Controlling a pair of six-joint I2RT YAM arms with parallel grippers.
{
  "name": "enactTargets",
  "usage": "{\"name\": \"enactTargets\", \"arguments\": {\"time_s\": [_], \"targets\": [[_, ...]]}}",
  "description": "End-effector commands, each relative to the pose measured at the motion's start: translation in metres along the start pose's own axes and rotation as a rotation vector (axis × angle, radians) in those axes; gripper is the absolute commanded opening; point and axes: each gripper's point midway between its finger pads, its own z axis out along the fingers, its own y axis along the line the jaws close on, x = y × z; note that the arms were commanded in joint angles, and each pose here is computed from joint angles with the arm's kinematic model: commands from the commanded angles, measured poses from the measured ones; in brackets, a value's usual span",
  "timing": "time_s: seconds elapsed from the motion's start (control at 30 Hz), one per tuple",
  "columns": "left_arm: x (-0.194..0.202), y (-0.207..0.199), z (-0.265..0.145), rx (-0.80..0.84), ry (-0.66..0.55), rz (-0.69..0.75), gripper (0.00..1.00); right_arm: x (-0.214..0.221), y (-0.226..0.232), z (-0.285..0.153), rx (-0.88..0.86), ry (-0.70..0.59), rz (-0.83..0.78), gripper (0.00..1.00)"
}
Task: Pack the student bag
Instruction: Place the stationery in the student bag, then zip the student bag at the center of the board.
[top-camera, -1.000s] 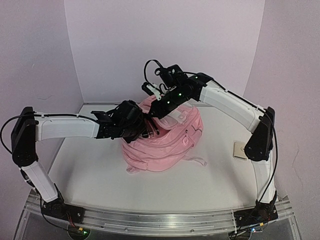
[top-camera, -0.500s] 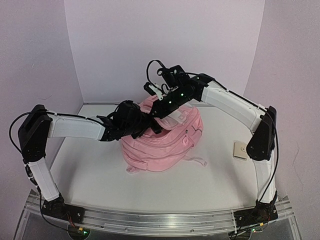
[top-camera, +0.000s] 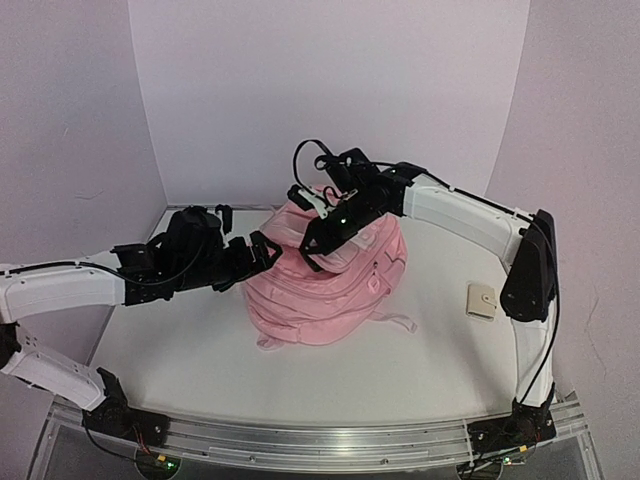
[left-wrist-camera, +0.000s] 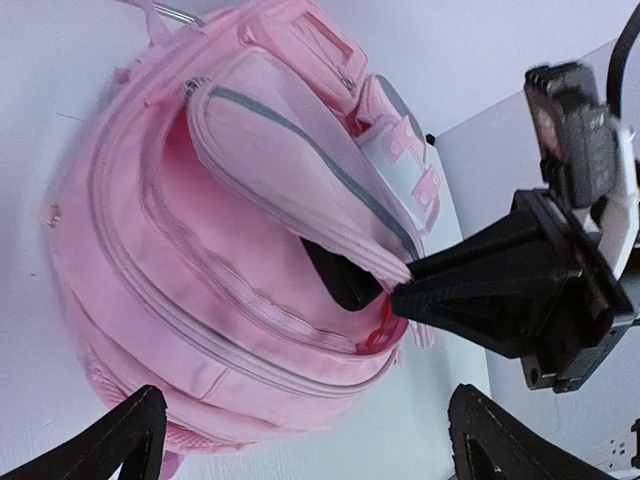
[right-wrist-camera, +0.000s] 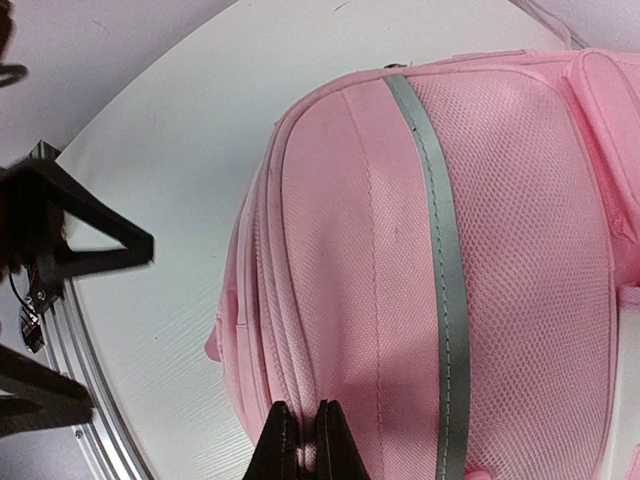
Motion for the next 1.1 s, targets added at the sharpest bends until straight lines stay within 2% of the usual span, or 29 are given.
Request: {"name": "enactTargets", "arguments": {"time_s": [0.0,0.07,0.23,0.37,0.53,0.77,0.93,1.07], "targets": [[-0.028,0.024,-0.022,-0.154,-0.014,0.199,1.0,0.022,0.005,0.003,-0.02,0.056,0.013,0.0],[-0.043,0.031,-0.022,-0.201,-0.008,0.215,1.0,0.039,-0.002,0.012,0.008,0.102,0.01,0.0],[-0.074,0.04,-0.018,-0.202,-0.012,0.267,1.0,0.071,-0.021,0.012,0.078,0.172,0.007,0.0],[-0.085,0.046,-0.007,-0.176,0.052,0.356,0.98,0.089,-0.036,0.004,0.109,0.203,0.02,0.0],[-0.069,0.038,0.009,-0.079,0.147,0.55,0.96,0.099,-0.053,-0.012,0.139,0.216,0.03,0.0],[-0.06,0.041,0.025,-0.04,0.214,0.802,0.89,0.113,-0.06,-0.029,0.134,0.257,0.008,0.0],[-0.042,0.026,0.025,0.132,0.243,1.018,0.85,0.121,-0.06,-0.034,0.128,0.277,-0.007,0.0],[-0.037,0.014,0.025,0.219,0.239,1.125,0.83,0.125,-0.057,-0.033,0.104,0.289,-0.014,0.0]]}}
